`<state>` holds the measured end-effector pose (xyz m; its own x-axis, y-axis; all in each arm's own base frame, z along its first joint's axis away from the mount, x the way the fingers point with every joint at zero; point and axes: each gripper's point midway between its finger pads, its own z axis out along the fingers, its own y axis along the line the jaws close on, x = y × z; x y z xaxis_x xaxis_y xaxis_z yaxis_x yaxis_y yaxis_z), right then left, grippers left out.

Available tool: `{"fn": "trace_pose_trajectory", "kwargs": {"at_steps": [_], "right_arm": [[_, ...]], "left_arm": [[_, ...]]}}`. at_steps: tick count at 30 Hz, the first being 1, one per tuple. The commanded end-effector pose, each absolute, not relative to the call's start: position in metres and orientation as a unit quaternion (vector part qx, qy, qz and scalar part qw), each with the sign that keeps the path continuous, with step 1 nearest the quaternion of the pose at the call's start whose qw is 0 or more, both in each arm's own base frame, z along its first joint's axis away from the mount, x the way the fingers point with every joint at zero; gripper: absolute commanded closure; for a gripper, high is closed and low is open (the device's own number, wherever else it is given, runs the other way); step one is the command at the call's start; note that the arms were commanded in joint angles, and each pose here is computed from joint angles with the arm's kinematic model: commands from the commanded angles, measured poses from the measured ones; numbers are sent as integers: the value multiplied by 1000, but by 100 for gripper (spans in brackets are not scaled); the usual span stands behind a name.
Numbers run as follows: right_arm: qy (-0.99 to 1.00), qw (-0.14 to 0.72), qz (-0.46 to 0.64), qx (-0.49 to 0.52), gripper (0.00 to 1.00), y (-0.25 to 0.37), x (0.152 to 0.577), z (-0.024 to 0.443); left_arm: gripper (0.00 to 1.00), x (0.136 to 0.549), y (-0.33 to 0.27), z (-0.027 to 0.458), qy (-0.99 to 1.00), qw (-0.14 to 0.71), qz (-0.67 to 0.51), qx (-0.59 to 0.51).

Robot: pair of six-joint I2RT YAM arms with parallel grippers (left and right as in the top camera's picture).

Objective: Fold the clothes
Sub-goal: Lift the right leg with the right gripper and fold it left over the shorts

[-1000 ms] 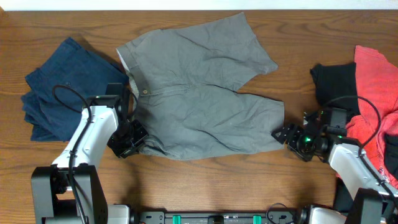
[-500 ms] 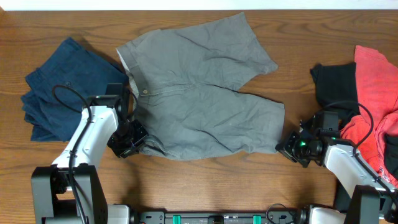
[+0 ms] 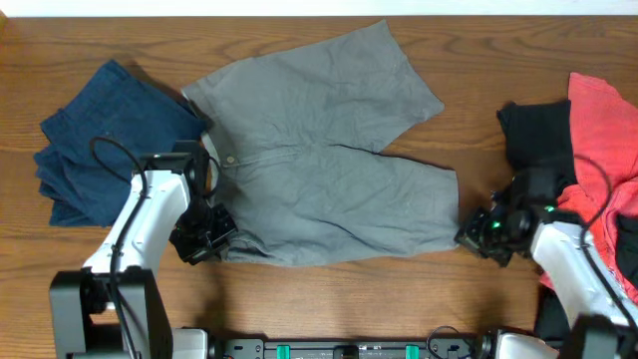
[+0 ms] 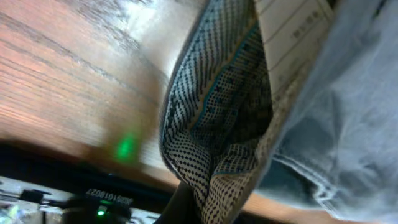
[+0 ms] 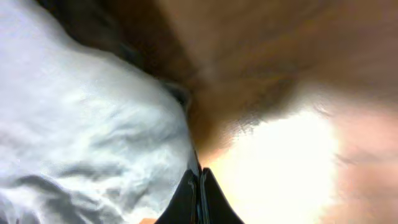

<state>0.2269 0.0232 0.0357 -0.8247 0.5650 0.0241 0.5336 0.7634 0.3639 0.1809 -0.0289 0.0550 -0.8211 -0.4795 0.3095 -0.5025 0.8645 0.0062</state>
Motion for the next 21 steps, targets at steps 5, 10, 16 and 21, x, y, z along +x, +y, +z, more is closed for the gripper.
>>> {"fn": "trace_pose_trajectory", "kwargs": {"at_steps": [5, 10, 16, 21], "right_arm": [[950, 162, 105, 245, 99, -11, 251, 123], [945, 205, 63, 248, 99, -27, 237, 168], [932, 270, 34, 238, 99, -41, 232, 208], [917, 354, 35, 181, 99, -41, 263, 246]], "left_arm": [[94, 175, -51, 99, -981, 57, 78, 168], [94, 157, -59, 134, -983, -23, 105, 152], [94, 132, -59, 167, -969, -113, 149, 163], [94, 137, -50, 192, -940, -218, 169, 199]]}}
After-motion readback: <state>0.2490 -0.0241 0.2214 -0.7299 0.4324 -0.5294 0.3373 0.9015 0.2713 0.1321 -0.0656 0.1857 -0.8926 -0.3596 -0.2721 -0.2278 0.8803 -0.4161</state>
